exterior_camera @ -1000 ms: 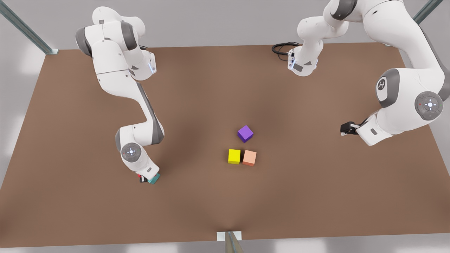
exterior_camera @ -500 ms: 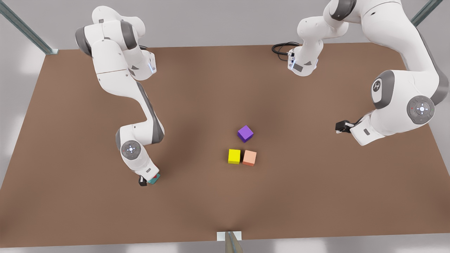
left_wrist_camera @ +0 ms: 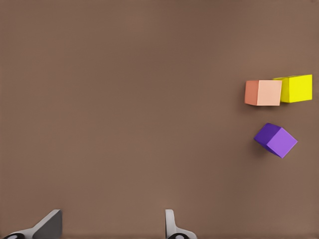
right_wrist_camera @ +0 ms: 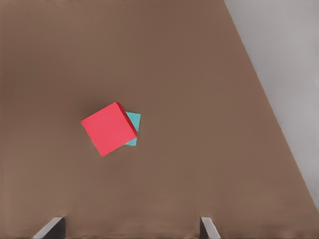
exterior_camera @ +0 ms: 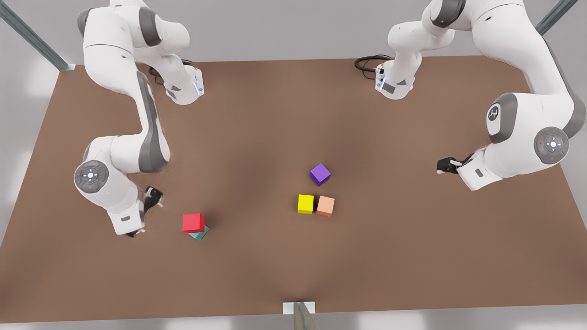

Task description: Pick up red wooden cube and pass to hand red wooden cube and place in blue wooden cube

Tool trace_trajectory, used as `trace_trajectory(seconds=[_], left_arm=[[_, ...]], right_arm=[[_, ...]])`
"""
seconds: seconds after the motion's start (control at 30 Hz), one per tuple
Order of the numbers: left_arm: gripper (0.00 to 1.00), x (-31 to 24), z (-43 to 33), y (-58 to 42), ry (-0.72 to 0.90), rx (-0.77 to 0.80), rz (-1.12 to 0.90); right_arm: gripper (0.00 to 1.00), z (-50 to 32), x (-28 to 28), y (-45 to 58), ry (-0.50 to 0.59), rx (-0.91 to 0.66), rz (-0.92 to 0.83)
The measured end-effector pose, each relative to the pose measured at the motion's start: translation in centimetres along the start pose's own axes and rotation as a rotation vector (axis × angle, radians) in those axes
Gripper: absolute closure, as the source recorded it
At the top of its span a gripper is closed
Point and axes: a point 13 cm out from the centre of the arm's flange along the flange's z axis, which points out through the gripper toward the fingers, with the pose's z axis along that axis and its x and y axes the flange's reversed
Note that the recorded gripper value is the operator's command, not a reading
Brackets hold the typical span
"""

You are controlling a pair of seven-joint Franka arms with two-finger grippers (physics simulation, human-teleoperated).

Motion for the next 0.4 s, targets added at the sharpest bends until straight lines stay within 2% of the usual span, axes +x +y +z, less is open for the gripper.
trace_trajectory(seconds=[0.07,0.13,0.4], left_arm=[[0.0,0.0,0.0,0.0,0.001,0.001,0.0],[0.0,0.0,0.0,-0.1,0.002,0.003,0.001],[0.0,0.1,0.1,-0.2,0.005,0.006,0.003]], right_arm=[[0.0,-4.4,4.9,1.3,-0.002,-0.029,0.144],[0.0,-5.0,8.1,2.7,0.024,-0.072,0.256],[0.0,-5.9,9.8,4.5,0.089,-0.118,0.518]])
